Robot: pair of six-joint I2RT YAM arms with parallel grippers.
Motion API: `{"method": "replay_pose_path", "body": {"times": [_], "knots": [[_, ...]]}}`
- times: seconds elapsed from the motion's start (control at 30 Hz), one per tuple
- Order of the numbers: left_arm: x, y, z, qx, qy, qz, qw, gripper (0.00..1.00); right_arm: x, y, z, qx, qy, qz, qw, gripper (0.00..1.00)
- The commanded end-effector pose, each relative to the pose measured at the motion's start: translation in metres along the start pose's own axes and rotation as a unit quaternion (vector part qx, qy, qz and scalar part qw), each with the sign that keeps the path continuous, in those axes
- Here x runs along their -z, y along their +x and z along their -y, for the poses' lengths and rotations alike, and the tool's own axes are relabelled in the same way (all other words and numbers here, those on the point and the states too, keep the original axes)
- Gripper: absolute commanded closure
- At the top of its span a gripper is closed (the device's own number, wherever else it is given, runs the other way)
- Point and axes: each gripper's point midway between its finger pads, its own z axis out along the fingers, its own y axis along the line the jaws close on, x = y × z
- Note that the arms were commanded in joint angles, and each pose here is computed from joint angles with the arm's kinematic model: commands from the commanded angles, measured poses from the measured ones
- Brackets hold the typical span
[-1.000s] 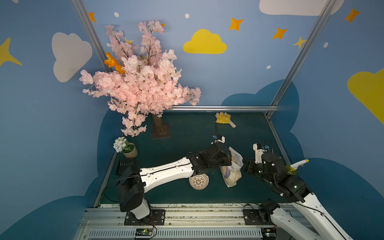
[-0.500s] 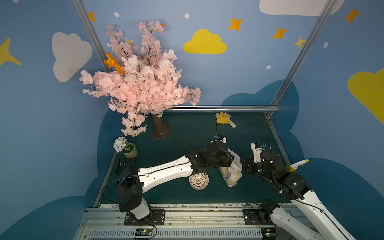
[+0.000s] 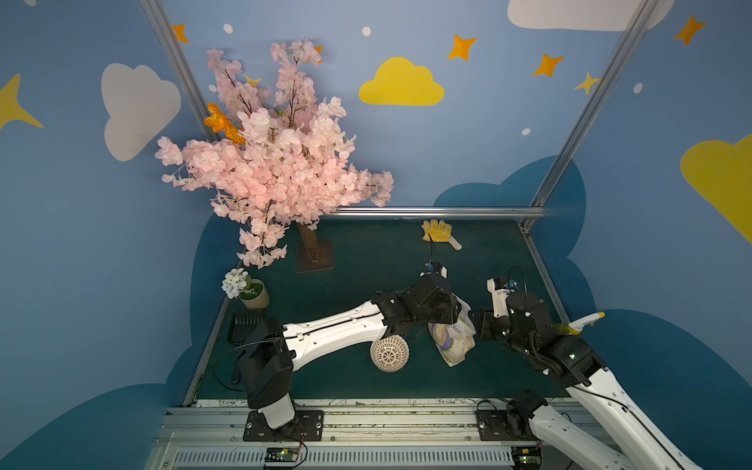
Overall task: Pour the oats into the breakfast bowl
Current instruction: Open the oats bag at the center of the board.
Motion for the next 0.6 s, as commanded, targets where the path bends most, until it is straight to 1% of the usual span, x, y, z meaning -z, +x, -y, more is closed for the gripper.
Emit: {"method": "replay_pose_path", "body": {"times": [0.0, 0.07, 0.13, 0.17, 0.2, 0.3, 0.4, 0.47, 0.57], "knots": [[-0.004, 0.003, -0.007, -0.013, -0.018, -0.014, 1.0, 0.58, -0.005, -0.001, -0.005, 0.004, -0.013, 0.001, 1.0, 0.83], [-0.004, 0.004, -0.011, -0.015, -0.027, -0.017, 0.999, 0.67, -0.007, -0.003, -0.006, 0.006, -0.014, 0.001, 1.0, 0.9], [0.0, 0.001, -0.011, -0.015, -0.025, -0.016, 0.999, 0.78, -0.008, -0.005, -0.006, 0.007, -0.012, 0.003, 1.0, 1.0], [0.003, -0.001, -0.009, -0.015, -0.02, -0.017, 1.0, 0.88, -0.008, -0.007, -0.005, 0.008, -0.007, 0.006, 1.0, 1.0], [0.007, -0.003, -0.006, -0.016, -0.013, -0.017, 1.0, 0.95, -0.006, -0.011, -0.003, 0.005, 0.002, 0.013, 1.0, 1.0], [0.023, -0.016, 0.002, -0.031, 0.006, -0.012, 0.999, 0.97, 0.004, -0.034, 0.006, 0.012, 0.036, 0.067, 0.997, 1.0], [0.041, -0.036, 0.001, -0.053, -0.008, 0.005, 0.999, 0.97, 0.008, -0.052, 0.012, 0.021, 0.06, 0.103, 0.993, 1.0], [0.048, -0.047, -0.004, -0.058, -0.021, 0.015, 0.998, 0.97, 0.004, -0.062, 0.015, 0.026, 0.075, 0.111, 0.991, 1.0], [0.052, -0.061, -0.006, -0.061, -0.022, 0.024, 0.998, 0.97, -0.01, -0.074, 0.017, 0.026, 0.087, 0.111, 0.99, 1.0]]}}
